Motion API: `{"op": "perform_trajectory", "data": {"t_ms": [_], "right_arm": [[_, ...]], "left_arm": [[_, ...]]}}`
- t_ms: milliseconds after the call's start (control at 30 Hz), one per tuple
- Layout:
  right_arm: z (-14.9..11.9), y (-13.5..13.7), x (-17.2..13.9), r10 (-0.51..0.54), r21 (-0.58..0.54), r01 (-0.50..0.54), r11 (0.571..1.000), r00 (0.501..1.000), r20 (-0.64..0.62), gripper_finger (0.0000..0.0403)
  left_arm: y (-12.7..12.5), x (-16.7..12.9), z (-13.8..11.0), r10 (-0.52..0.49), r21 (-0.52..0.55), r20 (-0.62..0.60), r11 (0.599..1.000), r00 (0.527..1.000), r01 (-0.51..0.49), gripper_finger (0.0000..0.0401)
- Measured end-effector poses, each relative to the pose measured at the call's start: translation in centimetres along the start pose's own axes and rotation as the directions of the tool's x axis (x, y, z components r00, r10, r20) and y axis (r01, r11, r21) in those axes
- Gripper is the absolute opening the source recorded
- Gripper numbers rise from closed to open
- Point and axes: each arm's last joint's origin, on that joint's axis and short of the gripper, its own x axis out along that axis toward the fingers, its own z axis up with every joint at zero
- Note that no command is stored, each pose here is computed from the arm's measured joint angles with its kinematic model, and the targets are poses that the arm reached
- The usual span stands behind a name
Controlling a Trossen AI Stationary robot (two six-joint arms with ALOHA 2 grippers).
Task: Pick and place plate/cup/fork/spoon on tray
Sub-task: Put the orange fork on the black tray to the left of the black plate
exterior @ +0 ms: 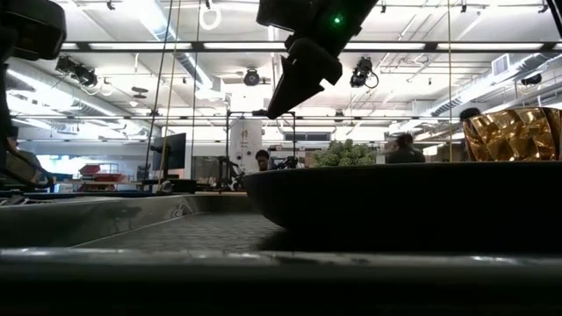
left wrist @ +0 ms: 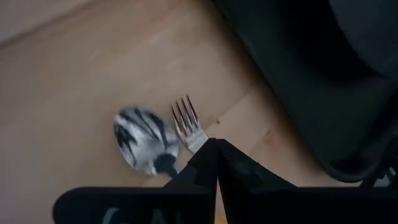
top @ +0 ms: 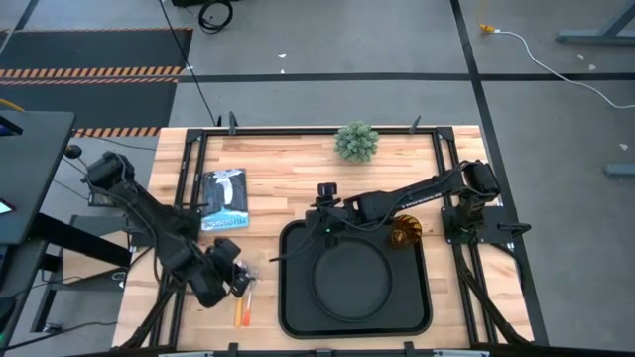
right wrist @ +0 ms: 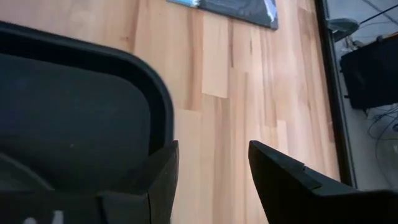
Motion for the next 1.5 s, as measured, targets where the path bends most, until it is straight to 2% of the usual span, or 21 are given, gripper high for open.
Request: {"op": "perform_trajectory", "data": {"t_ms": [133, 267, 333, 500, 633, 900, 1000, 1233, 1500], "right_arm": [[-0.5, 0.9, 0.1, 0.008, -0.017, -0.008, 1.000, 1.000, -0.006, 0.0201], [-1.4, 1.5, 0.8, -0.014, -0.034, 0.015, 0.999, 1.000, 0.007, 0.0201], [-1.8, 1.7, 1.2, -0.032, -0.049, 0.033, 0.998, 0.999, 0.010, 0.0201], [-1.6, 1.7, 1.3, -0.055, -0.044, 0.058, 0.997, 0.996, 0.073, 0.0201], [-1.3, 1.6, 1.3, -0.054, -0.053, 0.059, 0.997, 0.993, 0.102, 0.0201], [-1.3, 1.6, 1.3, -0.050, -0.068, 0.058, 0.996, 0.993, 0.107, 0.0201], [-1.3, 1.6, 1.3, -0.049, -0.071, 0.056, 0.996, 0.993, 0.108, 0.0201], [-1.2, 1.8, 1.3, 0.000, -0.065, 0.008, 0.998, 0.993, 0.117, 0.0201], [-1.2, 1.8, 1.3, 0.000, -0.061, 0.007, 0.998, 0.993, 0.119, 0.0201]], "left_arm": [[-1.4, 0.4, -1.1, 0.126, -0.013, -0.024, 0.992, 0.992, -0.126, 0.0015], [-2.8, 0.7, -1.7, 0.285, -0.020, -0.026, 0.958, 0.958, -0.286, 0.0015], [-3.3, 1.0, -2.0, 0.334, -0.029, -0.024, 0.942, 0.942, -0.335, 0.0015], [-4.5, 2.3, -2.8, 0.329, -0.071, -0.027, 0.941, 0.944, -0.330, 0.0016], [-5.0, 3.2, -3.2, 0.285, -0.109, -0.046, 0.951, 0.957, -0.289, 0.0029], [-5.6, 4.3, -3.1, 0.259, -0.138, -0.099, 0.953, 0.961, -0.271, 0.0107], [-5.7, 4.4, -2.8, 0.258, -0.151, -0.101, 0.951, 0.961, -0.271, 0.0122], [-5.7, 5.3, -2.9, 0.273, -0.155, -0.121, 0.944, 0.954, -0.290, 0.0108], [-5.4, 6.5, -3.5, 0.316, -0.138, -0.136, 0.932, 0.939, -0.334, 0.0094]]}}
